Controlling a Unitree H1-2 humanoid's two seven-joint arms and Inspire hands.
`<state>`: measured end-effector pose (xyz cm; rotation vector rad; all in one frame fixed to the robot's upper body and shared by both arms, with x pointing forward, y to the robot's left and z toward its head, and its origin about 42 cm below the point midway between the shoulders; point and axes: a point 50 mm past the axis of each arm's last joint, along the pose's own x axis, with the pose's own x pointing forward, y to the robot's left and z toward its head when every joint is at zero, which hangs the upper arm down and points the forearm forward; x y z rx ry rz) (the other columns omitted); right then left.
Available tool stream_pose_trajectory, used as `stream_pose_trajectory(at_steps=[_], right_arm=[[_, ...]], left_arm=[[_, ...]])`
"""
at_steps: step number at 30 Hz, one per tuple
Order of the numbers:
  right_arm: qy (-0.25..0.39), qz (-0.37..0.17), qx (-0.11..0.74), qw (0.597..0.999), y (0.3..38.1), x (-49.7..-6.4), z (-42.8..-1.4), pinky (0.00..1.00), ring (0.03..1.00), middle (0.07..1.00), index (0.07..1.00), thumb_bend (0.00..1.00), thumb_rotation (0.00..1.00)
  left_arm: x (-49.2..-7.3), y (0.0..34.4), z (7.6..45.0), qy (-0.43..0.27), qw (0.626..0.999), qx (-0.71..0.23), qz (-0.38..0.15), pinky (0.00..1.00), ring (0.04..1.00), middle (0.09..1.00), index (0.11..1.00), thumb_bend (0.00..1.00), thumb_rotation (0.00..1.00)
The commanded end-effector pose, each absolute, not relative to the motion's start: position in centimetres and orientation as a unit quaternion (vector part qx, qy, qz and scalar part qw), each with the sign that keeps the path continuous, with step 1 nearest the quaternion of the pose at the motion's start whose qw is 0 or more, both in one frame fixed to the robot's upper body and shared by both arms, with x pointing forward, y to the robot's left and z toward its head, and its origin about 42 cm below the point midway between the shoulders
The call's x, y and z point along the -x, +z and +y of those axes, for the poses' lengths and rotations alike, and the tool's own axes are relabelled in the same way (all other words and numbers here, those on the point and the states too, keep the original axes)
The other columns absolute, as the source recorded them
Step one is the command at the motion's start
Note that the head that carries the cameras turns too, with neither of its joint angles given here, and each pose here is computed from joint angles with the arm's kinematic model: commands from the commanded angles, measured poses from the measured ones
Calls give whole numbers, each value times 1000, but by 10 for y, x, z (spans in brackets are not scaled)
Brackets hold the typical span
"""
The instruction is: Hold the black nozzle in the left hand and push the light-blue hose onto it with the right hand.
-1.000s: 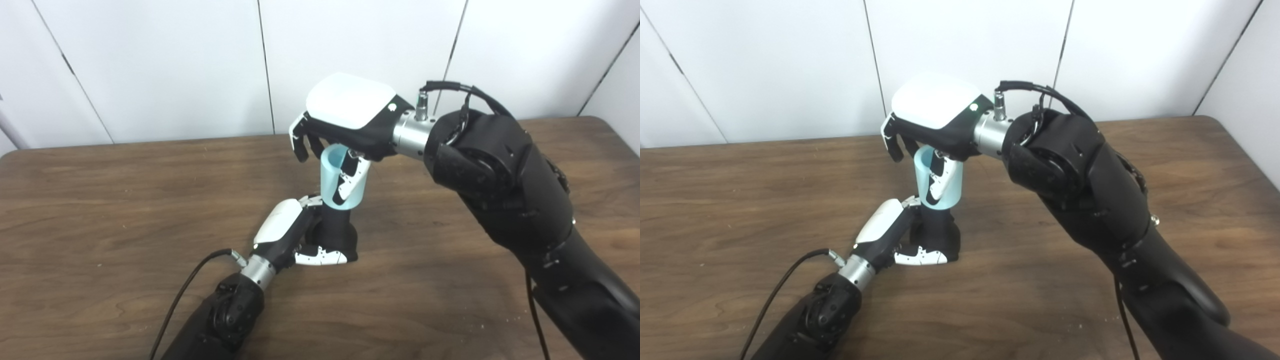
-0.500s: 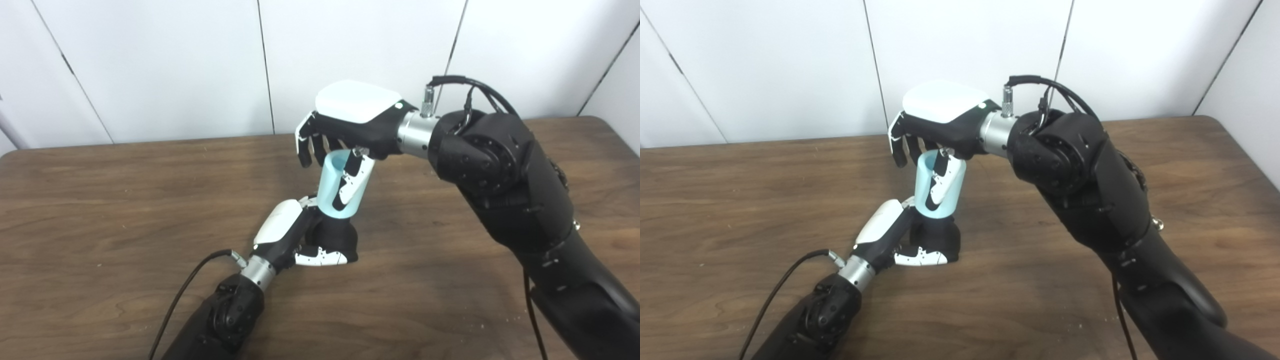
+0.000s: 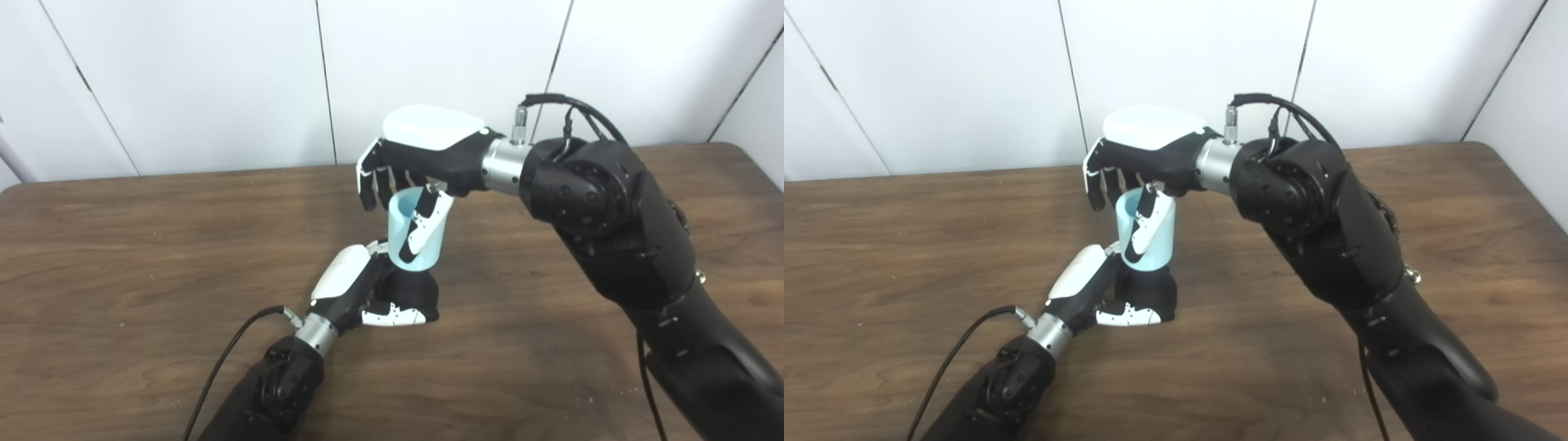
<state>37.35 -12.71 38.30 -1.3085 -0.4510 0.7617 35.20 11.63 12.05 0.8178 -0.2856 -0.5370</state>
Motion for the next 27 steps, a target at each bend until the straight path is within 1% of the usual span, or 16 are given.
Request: stream_pose_trajectory(at_steps=[1, 9, 13, 18, 22, 27], right_arm=[[333, -230, 585, 703, 395, -368, -124, 341, 415, 498, 506, 517, 0], [327, -236, 618, 675, 384, -363, -122, 332, 409, 479, 529, 515, 0], [325, -242, 627, 665, 384, -360, -122, 338, 429, 478, 519, 517, 0], [324, -245, 630, 661, 381, -357, -126, 336, 425, 477, 524, 517, 0], [322, -240, 634, 661, 378, -358, -132, 334, 417, 476, 530, 516, 0], [319, -231, 637, 662, 377, -358, -136, 318, 402, 480, 533, 515, 0]], left_arm=[[-318, 66, 124, -299, 862, -408, -30, 932, 881, 742, 472, 487, 441], [-318, 66, 125, -299, 861, -410, -30, 920, 881, 741, 480, 487, 441], [-318, 66, 125, -301, 860, -411, -30, 941, 881, 741, 473, 487, 441], [-318, 66, 125, -303, 858, -413, -31, 953, 881, 742, 476, 489, 447], [-318, 67, 126, -303, 858, -414, -30, 947, 881, 742, 489, 489, 449], [-318, 67, 127, -303, 857, -415, -30, 946, 881, 742, 484, 489, 448]])
